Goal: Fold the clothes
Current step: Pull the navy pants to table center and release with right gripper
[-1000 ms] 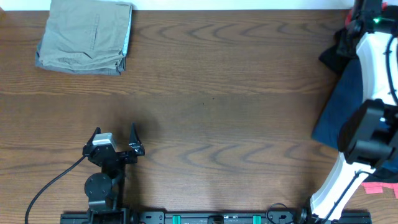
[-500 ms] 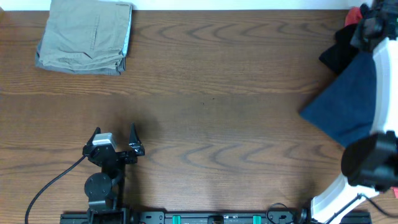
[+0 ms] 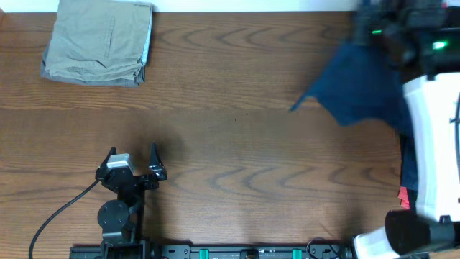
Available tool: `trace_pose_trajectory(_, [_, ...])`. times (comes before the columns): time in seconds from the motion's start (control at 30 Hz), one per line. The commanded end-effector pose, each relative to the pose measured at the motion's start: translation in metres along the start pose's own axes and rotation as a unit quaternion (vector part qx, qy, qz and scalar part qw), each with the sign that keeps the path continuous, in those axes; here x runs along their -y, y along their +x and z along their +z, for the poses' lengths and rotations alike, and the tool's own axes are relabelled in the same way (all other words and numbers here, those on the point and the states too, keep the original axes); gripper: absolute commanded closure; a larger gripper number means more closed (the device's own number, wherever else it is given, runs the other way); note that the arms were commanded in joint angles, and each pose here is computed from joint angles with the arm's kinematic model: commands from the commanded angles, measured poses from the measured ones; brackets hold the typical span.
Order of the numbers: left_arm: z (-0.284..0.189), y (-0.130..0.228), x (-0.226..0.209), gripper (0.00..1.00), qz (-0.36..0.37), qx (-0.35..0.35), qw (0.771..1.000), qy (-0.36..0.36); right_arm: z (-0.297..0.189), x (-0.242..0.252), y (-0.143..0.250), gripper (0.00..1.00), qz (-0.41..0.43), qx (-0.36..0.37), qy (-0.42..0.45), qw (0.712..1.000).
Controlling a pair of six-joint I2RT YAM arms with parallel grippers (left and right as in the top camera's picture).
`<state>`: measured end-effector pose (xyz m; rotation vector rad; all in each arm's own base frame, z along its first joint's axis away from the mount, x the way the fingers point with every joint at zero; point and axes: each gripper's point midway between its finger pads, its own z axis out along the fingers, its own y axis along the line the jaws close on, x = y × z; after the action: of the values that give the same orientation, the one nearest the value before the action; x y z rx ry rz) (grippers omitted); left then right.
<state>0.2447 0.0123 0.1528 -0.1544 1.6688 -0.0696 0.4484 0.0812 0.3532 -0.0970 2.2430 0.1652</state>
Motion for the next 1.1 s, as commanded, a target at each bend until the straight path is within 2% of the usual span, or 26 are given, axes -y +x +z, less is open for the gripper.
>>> trace_pose_trajectory(0.0, [0.001,0.015,0.001,0.02,0.007,-0.023,1.000,0.006,-0.026,-0.096,0.000,0.99,-0.064,0.017,-0.129,0.989])
trace_pose_trajectory(0.17, [0.001,0.015,0.001,0.02,0.007,-0.023,1.000,0.006,-0.022,-0.189,0.037,0.99,-0.101,-0.024,-0.206,0.973])
trace_pose_trajectory(0.3, [0.001,0.015,0.001,0.02,0.007,-0.023,1.000,0.006,-0.018,-0.263,0.085,0.96,-0.144,-0.076,-0.279,0.946])
trace_pose_trajectory(0.33, [0.001,0.015,0.001,0.02,0.007,-0.023,1.000,0.006,-0.016,-0.280,0.099,0.86,-0.156,-0.092,-0.294,0.938])
trace_pose_trajectory(0.37, [0.001,0.015,0.001,0.02,0.007,-0.023,1.000,0.006,-0.015,-0.289,0.107,0.70,-0.163,-0.100,-0.299,0.935])
trace_pose_trajectory(0.4, [0.001,0.015,0.001,0.02,0.007,-0.024,1.000,0.006,-0.014,-0.296,0.116,0.35,-0.171,-0.107,-0.301,0.932])
trace_pose_trajectory(0.43, [0.001,0.015,0.001,0.02,0.007,-0.023,1.000,0.006,-0.014,-0.300,0.119,0.21,-0.176,-0.109,-0.299,0.932])
trace_pose_trajectory(0.53, [0.001,0.015,0.001,0.02,0.007,-0.023,1.000,0.006,-0.017,-0.298,0.114,0.03,-0.174,-0.099,-0.292,0.935])
trace_pose_trajectory(0.67, [0.001,0.015,0.001,0.02,0.007,-0.023,1.000,0.006,-0.023,-0.265,0.086,0.01,-0.136,-0.071,-0.244,0.958])
trace_pose_trajectory(0.8, [0.001,0.015,0.001,0.02,0.007,-0.023,1.000,0.006,-0.035,-0.212,0.068,0.01,-0.105,-0.066,-0.192,0.974])
trace_pose_trajectory(0.9, [0.001,0.015,0.001,0.02,0.007,-0.023,1.000,0.006,-0.040,-0.174,0.064,0.01,-0.075,-0.080,-0.160,0.981])
trace_pose_trajectory(1.07, [0.001,0.015,0.001,0.02,0.007,-0.023,1.000,0.006,-0.036,-0.154,0.069,0.01,-0.070,-0.096,-0.139,0.983])
